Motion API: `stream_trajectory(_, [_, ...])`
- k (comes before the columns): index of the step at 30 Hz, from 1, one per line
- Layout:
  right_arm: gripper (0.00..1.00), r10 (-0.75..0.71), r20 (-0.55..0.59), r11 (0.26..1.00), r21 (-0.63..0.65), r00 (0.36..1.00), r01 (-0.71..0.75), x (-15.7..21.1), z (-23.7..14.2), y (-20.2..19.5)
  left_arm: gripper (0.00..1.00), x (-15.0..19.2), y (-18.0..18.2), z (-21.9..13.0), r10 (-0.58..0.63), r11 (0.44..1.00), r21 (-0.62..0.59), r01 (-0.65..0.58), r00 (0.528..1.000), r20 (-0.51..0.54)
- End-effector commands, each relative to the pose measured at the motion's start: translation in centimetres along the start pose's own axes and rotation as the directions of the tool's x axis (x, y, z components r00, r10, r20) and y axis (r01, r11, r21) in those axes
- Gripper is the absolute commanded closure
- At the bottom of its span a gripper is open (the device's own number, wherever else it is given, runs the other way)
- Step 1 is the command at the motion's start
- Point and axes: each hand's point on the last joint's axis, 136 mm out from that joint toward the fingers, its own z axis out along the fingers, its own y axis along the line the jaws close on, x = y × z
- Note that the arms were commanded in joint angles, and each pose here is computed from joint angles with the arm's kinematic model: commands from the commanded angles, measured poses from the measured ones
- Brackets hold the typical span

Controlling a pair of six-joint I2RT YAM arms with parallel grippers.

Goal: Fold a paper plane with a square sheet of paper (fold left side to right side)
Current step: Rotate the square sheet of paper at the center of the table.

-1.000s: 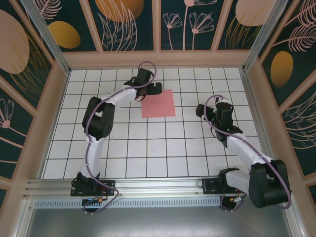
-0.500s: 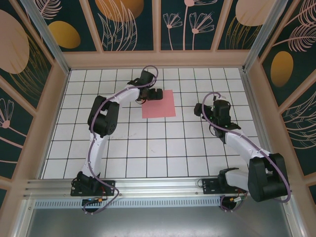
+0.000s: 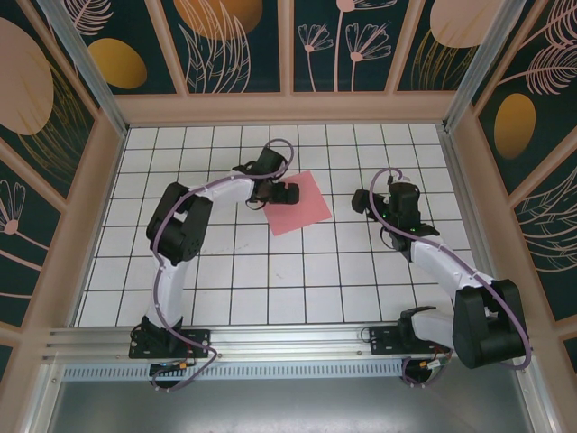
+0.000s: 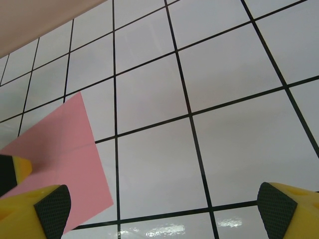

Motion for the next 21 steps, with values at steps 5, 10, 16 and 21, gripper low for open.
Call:
stream_trajectory(5, [0.01, 0.024, -0.05, 0.999, -0.032, 0.998, -0.025, 1.6, 0.0, 0.7, 0.01, 6.7, -0.4, -0.9, 0.009, 1.0, 0.009, -0.008, 0.994, -0.106])
stream_trajectory(10, [0.03, 0.023, -0.101, 0.998, -0.063, 0.995, -0.029, 2.7, 0.6, 1.5, 0.01, 5.8, -0.7, -3.0, -0.005, 1.0, 0.024, 0.006, 0.999, -0.045])
stream_trajectory(16, [0.06, -0.027, -0.179, 0.999, -0.05, 0.984, 0.018, 3.8, 2.4, 2.9, 0.02, 2.5, -2.0, -6.6, -0.01, 0.998, 0.057, 0.006, 0.998, 0.066])
stream_trajectory(21, [0.06, -0.113, -0.226, 0.993, -0.051, 0.968, 0.104, 4.2, 5.1, 5.2, 0.01, 1.8, 0.0, -8.2, -0.054, 0.998, 0.041, 0.049, 0.993, 0.108])
